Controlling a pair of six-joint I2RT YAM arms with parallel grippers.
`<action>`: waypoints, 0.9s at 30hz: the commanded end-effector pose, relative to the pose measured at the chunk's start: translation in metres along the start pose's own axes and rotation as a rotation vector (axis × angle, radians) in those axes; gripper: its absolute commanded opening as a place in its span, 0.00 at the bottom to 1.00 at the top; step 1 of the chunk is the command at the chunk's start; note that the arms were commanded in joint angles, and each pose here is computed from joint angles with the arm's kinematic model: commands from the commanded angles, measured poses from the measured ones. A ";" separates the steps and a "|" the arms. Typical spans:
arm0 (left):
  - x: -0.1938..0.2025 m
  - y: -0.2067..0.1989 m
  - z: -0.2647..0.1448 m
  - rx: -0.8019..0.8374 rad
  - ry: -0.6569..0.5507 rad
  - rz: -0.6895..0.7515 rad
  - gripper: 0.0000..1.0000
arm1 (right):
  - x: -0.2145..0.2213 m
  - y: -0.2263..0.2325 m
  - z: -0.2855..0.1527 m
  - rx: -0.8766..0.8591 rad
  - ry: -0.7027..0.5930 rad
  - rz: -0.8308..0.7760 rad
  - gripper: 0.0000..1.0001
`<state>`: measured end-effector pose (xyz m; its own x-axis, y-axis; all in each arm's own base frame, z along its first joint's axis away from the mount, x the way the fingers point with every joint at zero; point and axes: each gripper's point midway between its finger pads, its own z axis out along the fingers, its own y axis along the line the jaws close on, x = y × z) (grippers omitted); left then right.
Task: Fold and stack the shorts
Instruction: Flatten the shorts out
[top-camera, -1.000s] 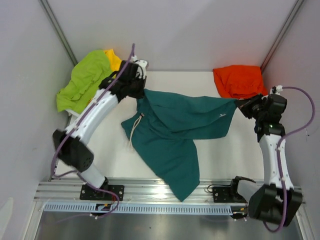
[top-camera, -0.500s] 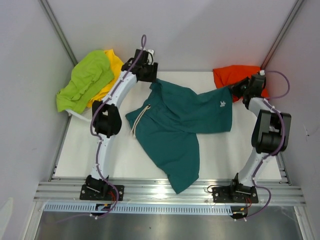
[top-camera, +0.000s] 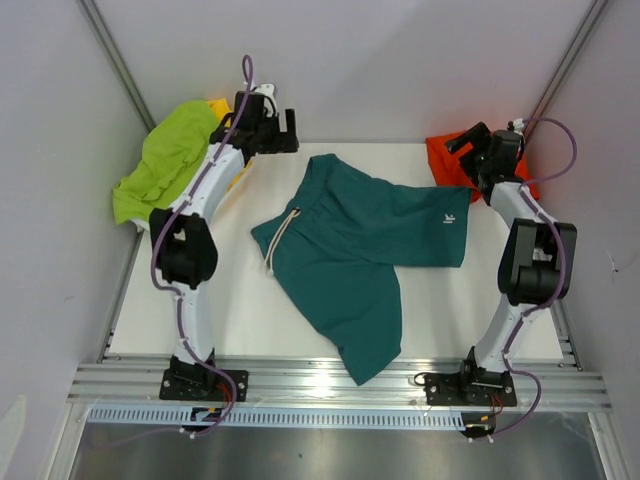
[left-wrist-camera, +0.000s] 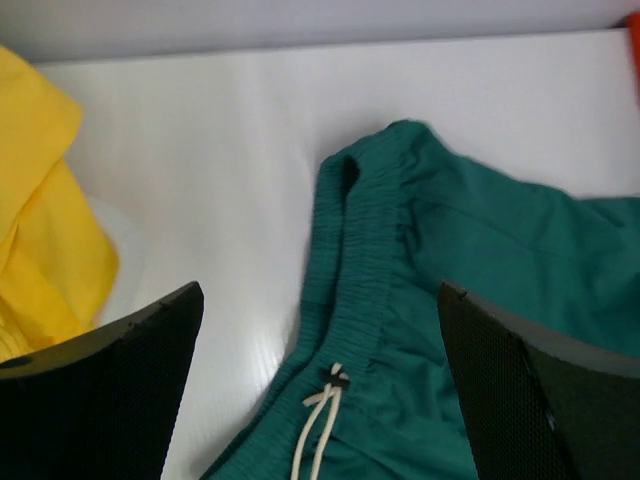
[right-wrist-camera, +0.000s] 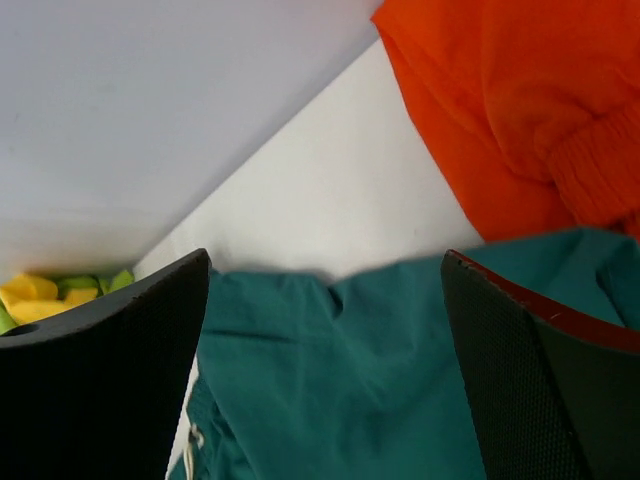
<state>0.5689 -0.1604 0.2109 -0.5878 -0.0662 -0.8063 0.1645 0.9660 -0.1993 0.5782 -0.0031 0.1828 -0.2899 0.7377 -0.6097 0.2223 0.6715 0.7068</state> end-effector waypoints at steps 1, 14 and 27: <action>0.006 -0.029 -0.039 0.071 -0.017 0.033 0.99 | -0.005 0.033 -0.043 -0.029 -0.037 -0.125 0.96; 0.143 0.003 -0.094 -0.003 0.137 -0.066 0.99 | 0.170 0.073 -0.140 -0.107 0.319 -0.363 0.84; 0.180 0.046 -0.085 -0.048 0.118 -0.155 0.99 | 0.276 0.094 -0.148 -0.166 0.504 -0.526 0.64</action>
<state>0.3811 -0.1103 0.0749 -0.7831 -0.1301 -0.6081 0.0158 0.9734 -0.2286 0.3636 0.2443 0.1337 -0.7391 0.2057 -0.6414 -0.1698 0.8646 0.4729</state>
